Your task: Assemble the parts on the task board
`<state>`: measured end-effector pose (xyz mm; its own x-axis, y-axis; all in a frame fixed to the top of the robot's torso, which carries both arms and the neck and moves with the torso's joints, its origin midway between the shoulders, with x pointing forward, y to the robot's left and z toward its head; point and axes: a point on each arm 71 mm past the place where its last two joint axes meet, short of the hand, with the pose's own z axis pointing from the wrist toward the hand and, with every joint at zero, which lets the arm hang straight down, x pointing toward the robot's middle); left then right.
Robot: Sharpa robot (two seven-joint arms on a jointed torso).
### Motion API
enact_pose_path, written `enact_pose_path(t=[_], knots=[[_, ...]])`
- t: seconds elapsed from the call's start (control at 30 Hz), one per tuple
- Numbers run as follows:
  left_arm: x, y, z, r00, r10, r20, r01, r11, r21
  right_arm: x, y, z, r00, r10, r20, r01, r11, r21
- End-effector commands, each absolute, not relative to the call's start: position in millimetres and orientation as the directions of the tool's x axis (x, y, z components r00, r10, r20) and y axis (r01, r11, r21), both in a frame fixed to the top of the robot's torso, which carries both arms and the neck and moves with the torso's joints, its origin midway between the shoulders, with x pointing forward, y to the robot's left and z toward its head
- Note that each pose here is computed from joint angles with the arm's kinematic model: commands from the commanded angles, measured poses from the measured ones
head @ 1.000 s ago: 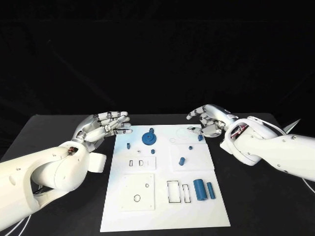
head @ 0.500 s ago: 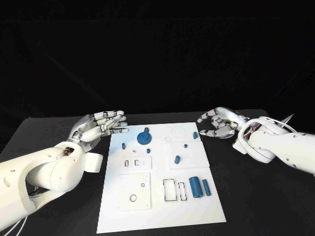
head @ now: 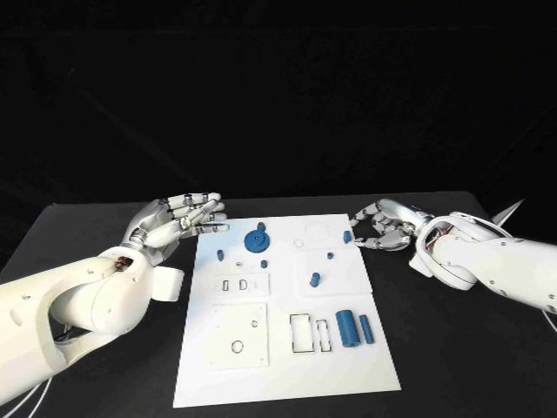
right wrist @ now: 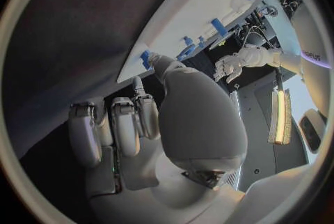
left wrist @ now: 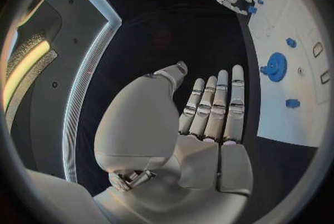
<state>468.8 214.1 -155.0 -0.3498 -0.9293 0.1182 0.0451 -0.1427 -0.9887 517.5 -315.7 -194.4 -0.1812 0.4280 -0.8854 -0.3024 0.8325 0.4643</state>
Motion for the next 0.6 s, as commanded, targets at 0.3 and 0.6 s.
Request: enact_pose_path(t=[0.3,0.6], knots=[[468.6,211.7,-153.9,-0.368,-0.921,0.127,0.05,-0.156,-0.986,519.4,-309.2,-199.2,-0.208,0.421,-0.883,-0.304,0.83,0.468],[468.9,211.7,-154.0,-0.367,-0.921,0.127,0.049,-0.155,-0.987,520.1,-304.0,-200.0,-0.218,0.421,-0.881,-0.309,0.826,0.471]])
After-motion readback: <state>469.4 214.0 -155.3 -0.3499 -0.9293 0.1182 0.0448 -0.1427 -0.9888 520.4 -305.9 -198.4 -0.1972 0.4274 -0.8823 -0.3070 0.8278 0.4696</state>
